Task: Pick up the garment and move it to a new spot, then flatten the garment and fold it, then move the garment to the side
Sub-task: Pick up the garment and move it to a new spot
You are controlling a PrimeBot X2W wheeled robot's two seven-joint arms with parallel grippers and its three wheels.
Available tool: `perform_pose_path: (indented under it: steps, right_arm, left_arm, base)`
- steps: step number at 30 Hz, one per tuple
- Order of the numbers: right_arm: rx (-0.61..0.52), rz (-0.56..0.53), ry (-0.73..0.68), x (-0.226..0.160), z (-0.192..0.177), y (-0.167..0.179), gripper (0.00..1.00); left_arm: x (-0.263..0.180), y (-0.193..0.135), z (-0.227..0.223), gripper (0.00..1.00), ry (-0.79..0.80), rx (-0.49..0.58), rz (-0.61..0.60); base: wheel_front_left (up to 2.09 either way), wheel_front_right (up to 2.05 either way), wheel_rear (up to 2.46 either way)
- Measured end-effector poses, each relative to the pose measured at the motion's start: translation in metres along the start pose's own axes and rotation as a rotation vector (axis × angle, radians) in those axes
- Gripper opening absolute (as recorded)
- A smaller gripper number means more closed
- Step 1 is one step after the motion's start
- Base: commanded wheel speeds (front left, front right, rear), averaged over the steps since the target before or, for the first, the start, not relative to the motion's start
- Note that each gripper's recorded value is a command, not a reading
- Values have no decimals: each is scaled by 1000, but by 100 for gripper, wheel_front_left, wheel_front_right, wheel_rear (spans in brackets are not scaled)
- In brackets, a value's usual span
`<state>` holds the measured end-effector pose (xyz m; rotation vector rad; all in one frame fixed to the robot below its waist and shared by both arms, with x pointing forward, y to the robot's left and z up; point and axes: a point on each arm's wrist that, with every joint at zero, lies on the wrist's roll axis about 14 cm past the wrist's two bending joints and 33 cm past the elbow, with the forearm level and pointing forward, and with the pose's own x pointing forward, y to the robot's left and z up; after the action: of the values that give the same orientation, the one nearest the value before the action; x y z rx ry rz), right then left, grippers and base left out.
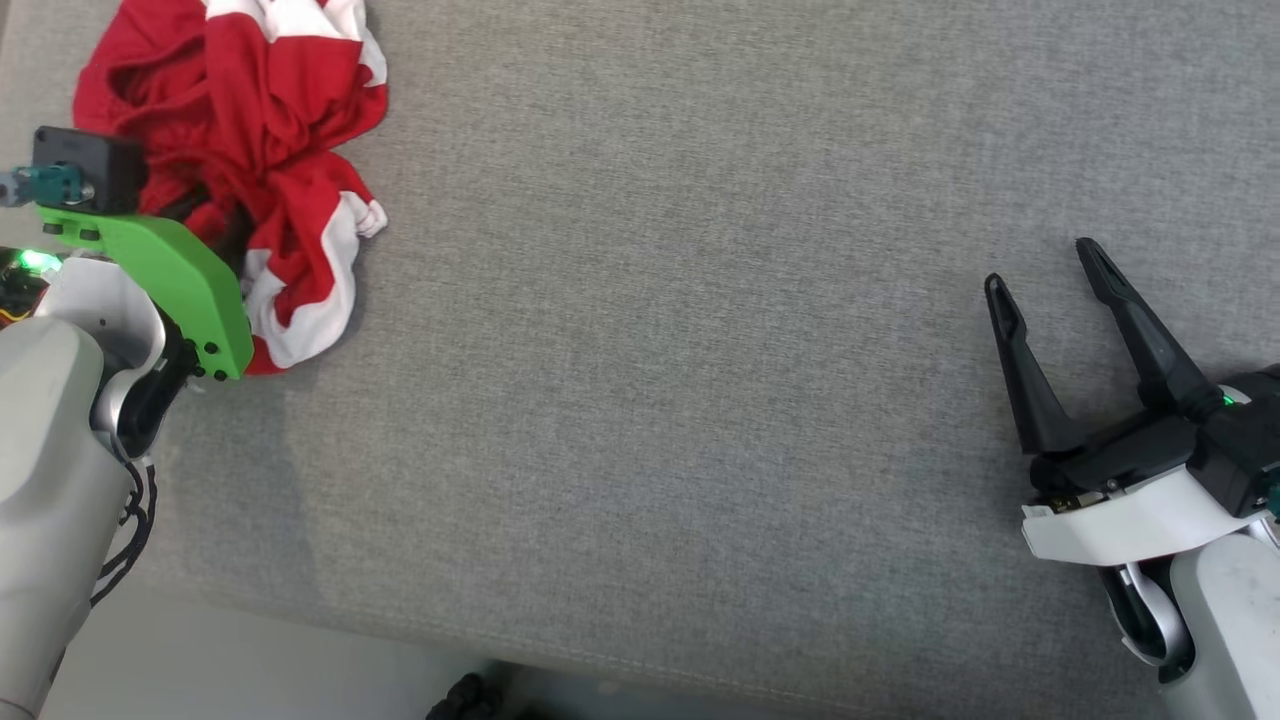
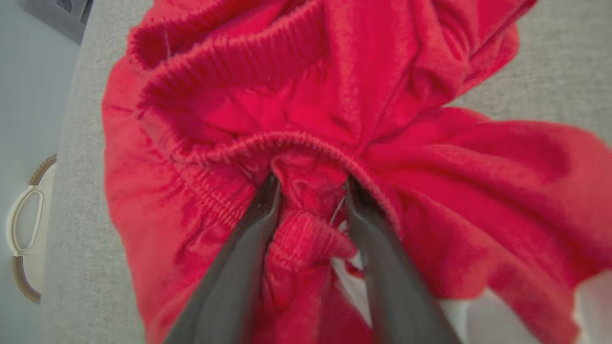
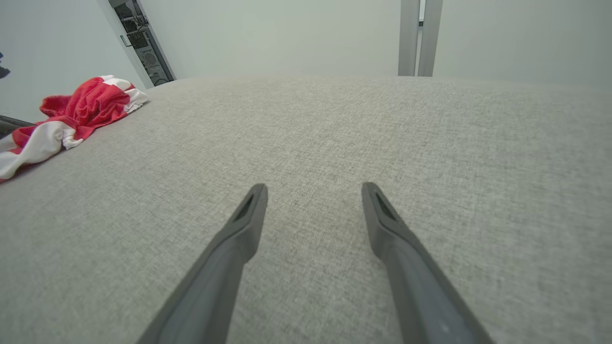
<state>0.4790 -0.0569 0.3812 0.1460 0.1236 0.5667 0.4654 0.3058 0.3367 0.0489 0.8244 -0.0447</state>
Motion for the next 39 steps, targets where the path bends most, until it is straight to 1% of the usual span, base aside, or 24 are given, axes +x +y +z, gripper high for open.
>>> perform_pose_path:
  steps: [6, 7, 8, 10, 16, 19, 22, 26, 30, 35, 39]
  right_arm:
    - [-1, -20, -9, -3, 7, -1, 100]
    - [2, -24, -12, -4, 9, 0, 100]
    - [3, -26, -14, -5, 12, 2, 100]
    - [12, -27, -26, -7, 19, 7, 100]
    - [49, -46, -84, -15, 46, 25, 100]
    - [66, -54, -114, -24, 62, 37, 100]
    - [68, -77, -152, -35, 79, 41, 100]
    - [69, -135, -193, -55, 96, 36, 100]
    - [61, -206, -218, -81, 107, 27, 100]
    - [41, -301, -261, -113, 122, 11, 100]
    - [22, -375, -290, -137, 132, -2, 100]
  left_arm:
    - [-4, -2, 28, 0, -183, -33, -10]
    - [-8, -1, 40, 0, -247, -51, -11]
    - [-13, -2, 53, 0, -303, -92, -16]
    - [-23, -4, 71, 0, -384, -145, -29]
    - [-62, -20, 119, 0, -583, -237, -107]
    - [-89, -39, 146, 0, -680, -256, -187]
    - [-118, -62, 174, 0, -778, -278, -282]
    - [-149, -99, 204, 0, -868, -294, -397]
    - [-172, -149, 226, 0, -924, -267, -514]
    - [-191, -221, 244, 0, -958, -289, -685]
    - [-208, -277, 258, 0, -984, -327, -828]
  base:
    - [0, 0, 0]
    - [0, 0, 0]
    - [0, 0, 0]
    - [0, 0, 0]
    - [0, 0, 0]
    - [0, 0, 0]
    - [0, 0, 0]
    - [0, 0, 0]
    - [0, 0, 0]
    - [0, 0, 0]
    - [0, 0, 0]
